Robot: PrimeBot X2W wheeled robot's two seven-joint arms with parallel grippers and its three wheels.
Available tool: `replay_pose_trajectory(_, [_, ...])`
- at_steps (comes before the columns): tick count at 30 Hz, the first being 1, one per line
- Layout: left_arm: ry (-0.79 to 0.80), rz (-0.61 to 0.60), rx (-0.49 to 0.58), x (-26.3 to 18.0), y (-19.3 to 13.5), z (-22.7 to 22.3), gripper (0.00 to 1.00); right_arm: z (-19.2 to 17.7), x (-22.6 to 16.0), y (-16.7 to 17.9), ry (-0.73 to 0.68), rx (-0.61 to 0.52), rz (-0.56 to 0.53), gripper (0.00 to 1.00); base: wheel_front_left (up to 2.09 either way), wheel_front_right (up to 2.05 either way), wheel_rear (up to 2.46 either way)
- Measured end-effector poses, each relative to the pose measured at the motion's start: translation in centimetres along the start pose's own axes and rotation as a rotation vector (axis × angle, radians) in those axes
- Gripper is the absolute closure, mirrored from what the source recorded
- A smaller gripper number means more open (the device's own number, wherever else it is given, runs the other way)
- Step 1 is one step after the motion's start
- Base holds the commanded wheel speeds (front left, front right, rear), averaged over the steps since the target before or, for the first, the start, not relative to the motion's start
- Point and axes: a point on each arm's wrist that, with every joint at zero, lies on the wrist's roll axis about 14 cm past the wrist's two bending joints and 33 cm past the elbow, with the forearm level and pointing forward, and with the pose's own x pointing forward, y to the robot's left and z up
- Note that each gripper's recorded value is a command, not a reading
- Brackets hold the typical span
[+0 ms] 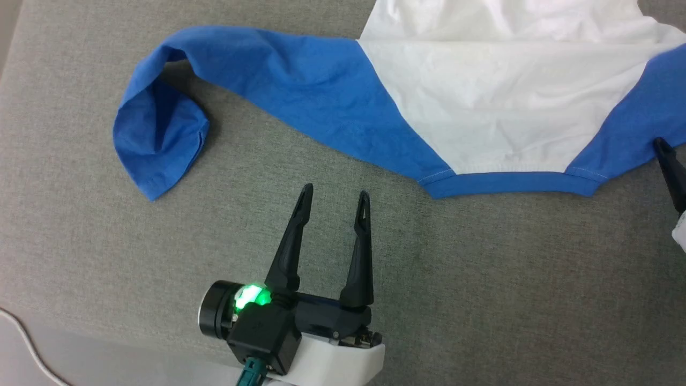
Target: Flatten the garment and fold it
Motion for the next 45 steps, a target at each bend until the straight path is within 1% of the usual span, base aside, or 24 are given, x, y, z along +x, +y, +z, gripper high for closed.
replay_pose_trajectory(6, [0.012, -0.002, 0.0, -0.1, -0.1, -0.4, 0.0, -0.2, 0.6, -0.1, 0.032, -0.005, -0.001, 0.0, 0.0, 0.0, 0.0])
replay_pose_trajectory(16, [0.033, -0.001, -0.01, 0.3, -0.1, -1.2, 0.0, 0.9, 2.8, 0.6, 0.036, -0.049, 0.018, 0.0, 0.0, 0.0, 0.0])
replay_pose_trajectory(17, [0.035, 0.002, -0.01, 0.3, -0.1, -1.2, 0.0, 1.0, 3.0, 0.7, 0.033, -0.049, 0.021, 0.05, 0.0, 0.0, 0.0])
replay_pose_trajectory(18, [0.037, 0.003, -0.011, 0.3, -0.1, -1.3, 0.0, 1.2, 3.1, 0.8, 0.026, -0.049, 0.023, 0.58, 0.0, 0.0, 0.0])
replay_pose_trajectory(19, [0.039, 0.004, -0.01, 0.3, 0.0, -1.3, 0.0, 1.2, 3.2, 1.0, 0.023, -0.051, 0.028, 0.91, 0.0, 0.0, 0.0])
replay_pose_trajectory(20, [0.04, 0.005, -0.009, 0.3, 0.0, -1.3, 0.0, 1.2, 3.2, 1.1, 0.021, -0.053, 0.032, 1.0, 0.0, 0.0, 0.0])
replay_pose_trajectory(23, [0.038, 0.013, -0.009, 0.2, 0.1, -1.3, 0.0, 1.5, 3.1, 1.6, 0.001, -0.042, 0.043, 1.0, 0.0, 0.0, 0.0])
replay_pose_trajectory(27, [0.021, 0.01, -0.008, 0.4, 0.1, -0.7, 0.0, 2.1, 2.2, 1.3, -0.042, -0.03, 0.037, 1.0, 0.0, 0.0, 0.0])
replay_pose_trajectory(29, [0.009, 0.011, -0.005, 0.4, 0.2, -0.3, 0.0, 2.3, 1.3, 1.1, -0.068, -0.015, 0.031, 1.0, 0.0, 0.0, 0.0])
replay_pose_trajectory(32, [-0.008, 0.005, -0.002, 0.3, 0.1, 0.3, 0.0, 2.5, -0.3, 0.7, -0.111, 0.038, 0.021, 1.0, 0.0, 0.0, 0.0])
replay_pose_trajectory(35, [-0.022, -0.003, -0.003, -0.1, 0.0, 0.9, 0.0, 2.5, -2.4, -0.3, -0.158, 0.081, -0.017, 1.0, 0.0, 0.0, 0.0])
replay_pose_trajectory(40, [-0.022, -0.017, -0.011, -1.1, 0.0, 1.2, 0.0, 1.1, -6.0, -1.7, -0.196, 0.165, -0.085, 1.0, 0.0, 0.0, 0.0])
replay_pose_trajectory(43, [0.022, -0.052, -0.008, -2.0, -0.5, 0.0, 0.0, -0.2, -7.9, -1.8, -0.193, 0.209, -0.109, 1.0, 0.0, 0.0, 0.0])
replay_pose_trajectory(45, [0.058, -0.089, 0.022, -2.5, -0.8, -1.2, 0.0, -0.6, -8.9, -1.9, -0.201, 0.231, -0.122, 1.0, 0.0, 0.0, 0.0])
